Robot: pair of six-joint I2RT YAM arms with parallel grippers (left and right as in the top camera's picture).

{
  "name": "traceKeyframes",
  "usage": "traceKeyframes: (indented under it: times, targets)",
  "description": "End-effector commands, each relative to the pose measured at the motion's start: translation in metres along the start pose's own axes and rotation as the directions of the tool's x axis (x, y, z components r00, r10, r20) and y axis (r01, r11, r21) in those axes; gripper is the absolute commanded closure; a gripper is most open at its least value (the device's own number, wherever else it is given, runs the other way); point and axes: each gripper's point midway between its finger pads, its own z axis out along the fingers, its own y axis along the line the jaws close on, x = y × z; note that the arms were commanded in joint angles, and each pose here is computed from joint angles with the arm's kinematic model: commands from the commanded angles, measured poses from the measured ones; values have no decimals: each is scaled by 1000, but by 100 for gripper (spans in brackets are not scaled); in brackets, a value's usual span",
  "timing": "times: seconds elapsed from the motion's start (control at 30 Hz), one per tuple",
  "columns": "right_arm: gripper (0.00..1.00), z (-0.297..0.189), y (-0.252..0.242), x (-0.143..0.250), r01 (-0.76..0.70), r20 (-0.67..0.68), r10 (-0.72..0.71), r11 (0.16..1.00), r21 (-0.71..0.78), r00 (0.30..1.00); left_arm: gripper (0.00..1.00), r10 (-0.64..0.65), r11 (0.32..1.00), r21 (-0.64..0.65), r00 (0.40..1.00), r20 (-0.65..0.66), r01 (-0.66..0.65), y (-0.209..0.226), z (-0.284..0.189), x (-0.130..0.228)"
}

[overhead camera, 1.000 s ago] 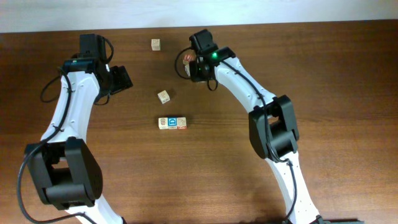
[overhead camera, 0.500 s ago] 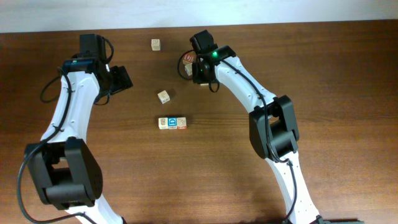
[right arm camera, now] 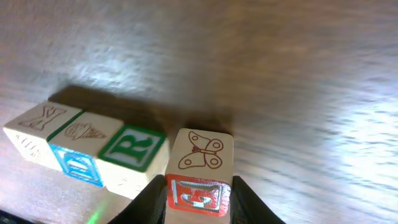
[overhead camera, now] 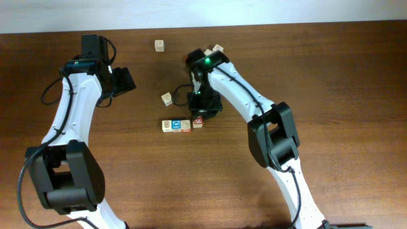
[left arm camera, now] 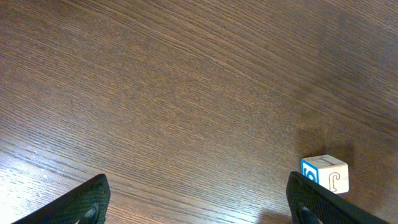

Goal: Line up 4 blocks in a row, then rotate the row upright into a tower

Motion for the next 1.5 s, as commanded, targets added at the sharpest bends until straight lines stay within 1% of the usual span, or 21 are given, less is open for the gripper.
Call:
traceKeyframes:
  times: [0.0,0.1,0.13,0.17,0.2,0.37,0.43,0.47,0.5,0.57,0.6,0.63,0.67,0.7,0.73,0.8,0.9,1.03,1.13,1.47]
  targets:
    - [69,15,-4,6,-13,-39,14,1000,20,999,11,-6,1000,3,1000,-4,6,-1,2,0]
    - [69,15,-5,9,-18,-52,20,1000,26,998,11,-6,1000,3,1000,-4,6,-1,2,0]
    - [61,14,-6,12,-21,-61,23,999,30,998,11,-6,1000,3,1000,-4,6,-1,2,0]
    - [57,14,-7,12,-22,-64,24,999,31,998,11,-6,1000,3,1000,-4,6,-1,2,0]
    - [55,14,-7,13,-23,-66,25,999,32,998,11,-6,1000,3,1000,-4,6,-1,2,0]
    - [56,8,-2,13,-24,-71,23,1000,-12,997,11,-6,1000,3,1000,-4,6,-1,2,0]
    - [57,-15,3,9,-13,-24,12,999,-33,1000,11,-6,1000,3,1000,-4,6,-1,2,0]
    - [60,-31,6,4,3,12,-2,999,-48,1000,11,-6,1000,3,1000,-4,6,-1,2,0]
    - [61,-44,9,1,28,44,-25,998,-59,999,12,-6,1000,3,1000,-4,6,-1,2,0]
    - [70,-66,9,-11,63,126,-59,998,-30,990,11,-6,1000,3,1000,-4,6,-1,2,0]
    - [78,-66,3,-14,74,143,-75,997,11,987,12,-6,1000,2,1000,-4,6,-1,2,0]
    - [83,-62,-2,-14,68,141,-74,997,43,987,12,-6,1000,2,1000,-4,6,-1,2,0]
    - [90,-48,-9,-11,62,120,-72,995,80,990,12,-6,1000,2,1000,-4,6,-1,2,0]
    - [94,-40,-10,-9,63,106,-73,994,90,992,12,-6,1000,2,1000,-4,6,-1,2,0]
    - [95,-31,-13,-6,58,92,-67,994,98,994,12,-6,1000,2,1000,-4,6,-1,2,0]
    - [95,-13,-20,-5,52,74,-60,993,104,995,12,-6,1000,2,1000,-4,6,-1,2,0]
    - [95,8,-26,-10,59,92,-70,992,112,993,12,-6,1000,2,1000,-4,6,-1,2,0]
    - [96,9,-29,-5,51,70,-60,992,119,996,12,-6,1000,3,1000,-4,6,-1,2,-1]
    - [95,10,-30,2,17,43,-22,993,118,999,12,-6,1000,3,1000,-4,6,-1,2,-1]
    - [95,15,-15,9,45,34,-49,993,106,998,12,-6,1000,3,1000,-4,6,-1,2,0]
